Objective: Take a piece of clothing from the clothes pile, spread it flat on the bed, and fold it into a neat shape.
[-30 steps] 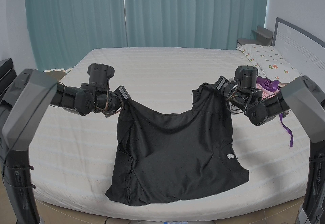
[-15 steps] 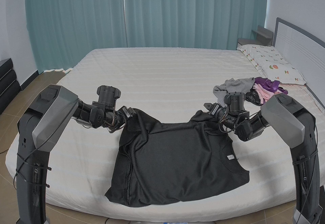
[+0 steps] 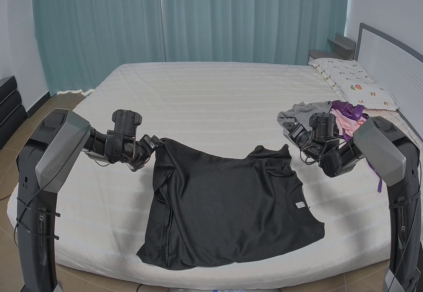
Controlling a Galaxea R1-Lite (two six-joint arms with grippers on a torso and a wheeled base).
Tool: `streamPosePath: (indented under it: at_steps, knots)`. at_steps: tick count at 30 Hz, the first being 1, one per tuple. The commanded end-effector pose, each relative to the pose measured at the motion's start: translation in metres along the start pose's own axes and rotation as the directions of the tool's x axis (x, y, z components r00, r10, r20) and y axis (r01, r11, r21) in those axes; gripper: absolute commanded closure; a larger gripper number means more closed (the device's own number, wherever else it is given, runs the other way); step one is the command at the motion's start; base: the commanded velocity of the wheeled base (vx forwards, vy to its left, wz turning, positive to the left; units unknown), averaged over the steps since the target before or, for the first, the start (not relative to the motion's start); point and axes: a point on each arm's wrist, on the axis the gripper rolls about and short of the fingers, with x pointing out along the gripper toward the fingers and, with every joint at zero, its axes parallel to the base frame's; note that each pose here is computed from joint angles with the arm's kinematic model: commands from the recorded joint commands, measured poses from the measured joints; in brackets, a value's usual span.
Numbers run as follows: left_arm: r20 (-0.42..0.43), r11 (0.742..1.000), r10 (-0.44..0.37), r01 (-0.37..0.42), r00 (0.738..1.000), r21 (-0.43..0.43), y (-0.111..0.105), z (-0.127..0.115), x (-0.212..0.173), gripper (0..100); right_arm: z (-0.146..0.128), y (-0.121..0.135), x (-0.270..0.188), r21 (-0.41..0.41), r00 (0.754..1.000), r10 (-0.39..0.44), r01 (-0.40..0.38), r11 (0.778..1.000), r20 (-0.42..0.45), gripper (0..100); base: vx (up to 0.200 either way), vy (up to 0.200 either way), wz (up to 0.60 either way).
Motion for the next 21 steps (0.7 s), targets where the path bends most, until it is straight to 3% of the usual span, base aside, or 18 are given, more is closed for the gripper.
streamPosePath:
  at_steps: [1,6,10,13,18,21]
  knots:
    - [-0.122,0.998,0.064,-0.061,0.991,0.022,0.013,0.001,-0.012,0,0.001,-0.003,-0.021,0.001,0.999,-0.015,0.015,1.0,-0.046,0,0.0,0.0,0.0]
    - [-0.264,0.999,0.05,-0.051,0.963,0.003,0.022,0.0,-0.019,0,-0.005,-0.011,-0.045,0.028,0.99,-0.025,0.029,0.999,-0.138,0,0.0,0.0,0.0]
    - [-0.333,0.992,0.118,-0.097,0.936,0.077,0.033,-0.001,-0.025,0,-0.011,-0.019,-0.055,0.031,0.981,-0.029,0.035,0.999,-0.19,0,0.0,0.0,0.0]
    - [-0.348,0.992,0.119,-0.093,0.93,0.09,0.034,-0.001,-0.027,0,-0.017,-0.022,-0.059,0.03,0.98,-0.023,0.029,0.999,-0.197,0,0.0,0.0,0.0]
    - [-0.465,0.991,0.092,-0.035,0.881,0.13,0.033,-0.004,-0.044,0,-0.026,-0.028,-0.064,0.027,0.978,-0.022,0.028,0.999,-0.209,0,0.0,0.0,0.0]
    - [-0.481,0.989,0.087,-0.019,0.873,0.146,0.033,-0.003,-0.047,0,-0.027,-0.029,-0.065,0.028,0.978,-0.017,0.024,0.999,-0.207,0,0.0,0.0,0.0]
